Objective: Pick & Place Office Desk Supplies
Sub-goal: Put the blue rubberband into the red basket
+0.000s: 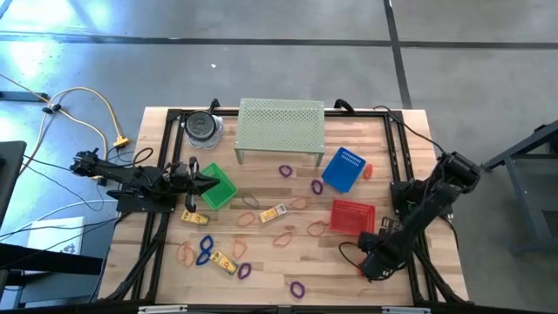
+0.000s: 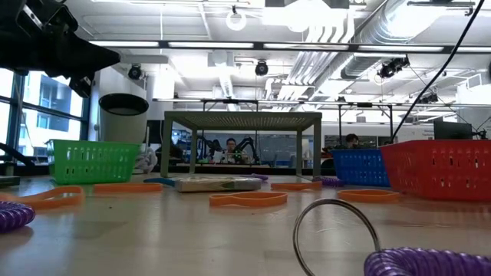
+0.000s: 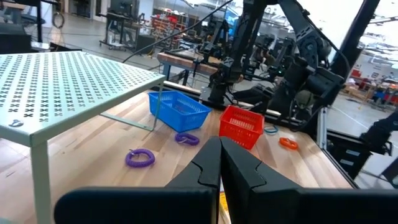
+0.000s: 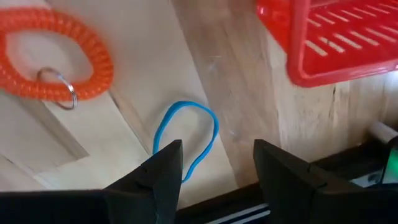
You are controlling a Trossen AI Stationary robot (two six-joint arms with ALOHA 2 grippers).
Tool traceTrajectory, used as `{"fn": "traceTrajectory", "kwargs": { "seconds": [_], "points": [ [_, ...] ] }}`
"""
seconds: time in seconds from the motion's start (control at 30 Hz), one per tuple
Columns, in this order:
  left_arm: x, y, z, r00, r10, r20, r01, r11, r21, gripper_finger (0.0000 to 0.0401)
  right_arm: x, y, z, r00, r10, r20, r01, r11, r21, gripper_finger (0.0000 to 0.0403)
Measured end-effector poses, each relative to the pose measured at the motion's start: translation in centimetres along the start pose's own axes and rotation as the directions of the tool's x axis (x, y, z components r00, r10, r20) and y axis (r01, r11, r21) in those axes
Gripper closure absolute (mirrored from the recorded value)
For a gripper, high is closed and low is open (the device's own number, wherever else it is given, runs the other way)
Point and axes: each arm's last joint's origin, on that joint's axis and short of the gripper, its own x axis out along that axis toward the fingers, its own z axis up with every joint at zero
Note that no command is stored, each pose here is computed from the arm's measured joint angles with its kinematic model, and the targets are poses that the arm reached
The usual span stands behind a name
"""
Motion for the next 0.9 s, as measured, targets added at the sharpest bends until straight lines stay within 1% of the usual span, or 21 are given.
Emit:
{"fn": "traceTrajectory", "kwargs": {
  "seconds": [0.2,0.33,0.43,0.73,0.83,0.9],
  "points": [
    [0.0,0.0,-0.1,1.0,-0.017,-0.012,0.017,1.0,0.003,0.0401,0.7,-0.1,-0.4,1.0,-0.02,0.019,0.02,1.0,-0.021,0.0218],
    [0.0,0.0,-0.1,1.0,-0.016,-0.011,0.016,1.0,0.009,0.0401,2.1,-0.3,-0.5,1.0,0.021,-0.015,-0.022,0.999,-0.026,0.0218],
    [0.0,0.0,-0.1,1.0,-0.016,-0.012,0.016,1.0,0.009,0.0401,2.9,-0.6,-0.5,1.0,0.02,-0.023,-0.02,1.0,-0.007,0.0218],
    [0.0,0.0,-0.1,1.0,-0.016,-0.012,0.016,1.0,0.009,0.0401,4.2,-0.8,-0.5,0.994,0.093,-0.056,-0.094,0.995,-0.011,0.0218],
    [0.0,0.0,-0.1,1.0,-0.016,-0.012,0.016,1.0,0.009,0.0401,4.5,-0.8,-0.5,0.991,0.116,-0.062,-0.117,0.993,-0.014,0.0231],
    [0.0,0.0,-0.1,1.0,-0.016,-0.012,0.016,1.0,0.009,0.0401,4.6,-0.8,-0.5,0.99,0.122,-0.064,-0.124,0.992,-0.014,0.0249]
  ]
}}
